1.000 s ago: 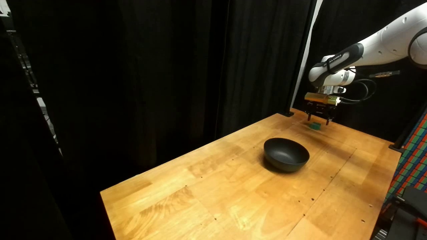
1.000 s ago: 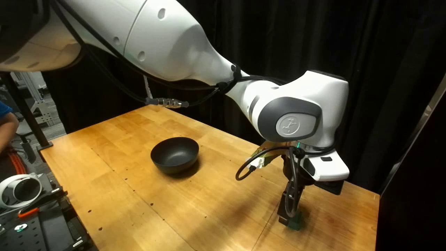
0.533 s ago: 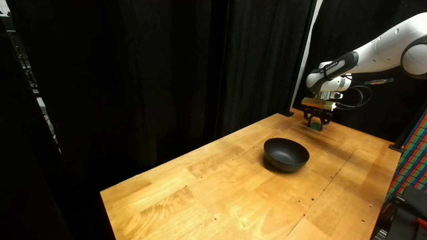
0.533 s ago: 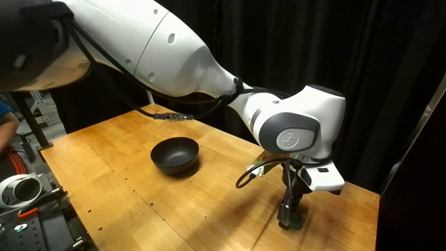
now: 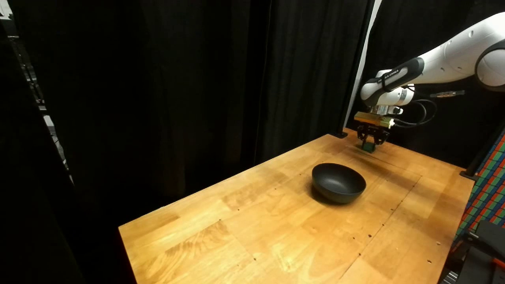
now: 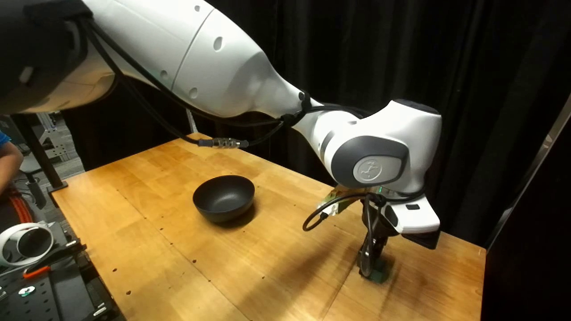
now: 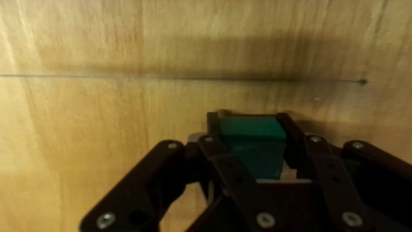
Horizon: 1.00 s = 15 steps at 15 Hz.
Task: Pick up the green block from the table and put it in the black bowl.
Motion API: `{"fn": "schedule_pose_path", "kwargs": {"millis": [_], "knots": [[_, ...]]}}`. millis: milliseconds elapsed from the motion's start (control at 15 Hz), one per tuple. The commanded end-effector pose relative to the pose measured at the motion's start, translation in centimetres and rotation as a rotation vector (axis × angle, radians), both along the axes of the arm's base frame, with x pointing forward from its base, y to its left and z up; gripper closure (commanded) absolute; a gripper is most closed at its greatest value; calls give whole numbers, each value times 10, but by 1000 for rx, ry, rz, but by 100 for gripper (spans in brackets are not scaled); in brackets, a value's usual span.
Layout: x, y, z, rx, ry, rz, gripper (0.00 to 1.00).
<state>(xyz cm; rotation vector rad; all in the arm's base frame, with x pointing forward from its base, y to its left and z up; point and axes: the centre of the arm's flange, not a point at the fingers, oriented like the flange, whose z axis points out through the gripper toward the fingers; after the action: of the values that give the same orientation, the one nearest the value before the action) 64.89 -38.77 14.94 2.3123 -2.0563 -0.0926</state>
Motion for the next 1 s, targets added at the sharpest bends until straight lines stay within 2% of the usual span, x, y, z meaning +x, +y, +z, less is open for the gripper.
{"fn": "schedule_pose_path", "kwargs": {"millis": [0, 200, 400, 800, 933], "knots": [[19, 40, 79, 134, -96, 56, 79], [30, 86, 137, 246, -165, 146, 79], [24, 143, 187, 389, -155, 221, 79], [-24, 238, 202, 667, 4, 378, 79], [-46, 263, 195, 722, 79, 450, 79]]}}
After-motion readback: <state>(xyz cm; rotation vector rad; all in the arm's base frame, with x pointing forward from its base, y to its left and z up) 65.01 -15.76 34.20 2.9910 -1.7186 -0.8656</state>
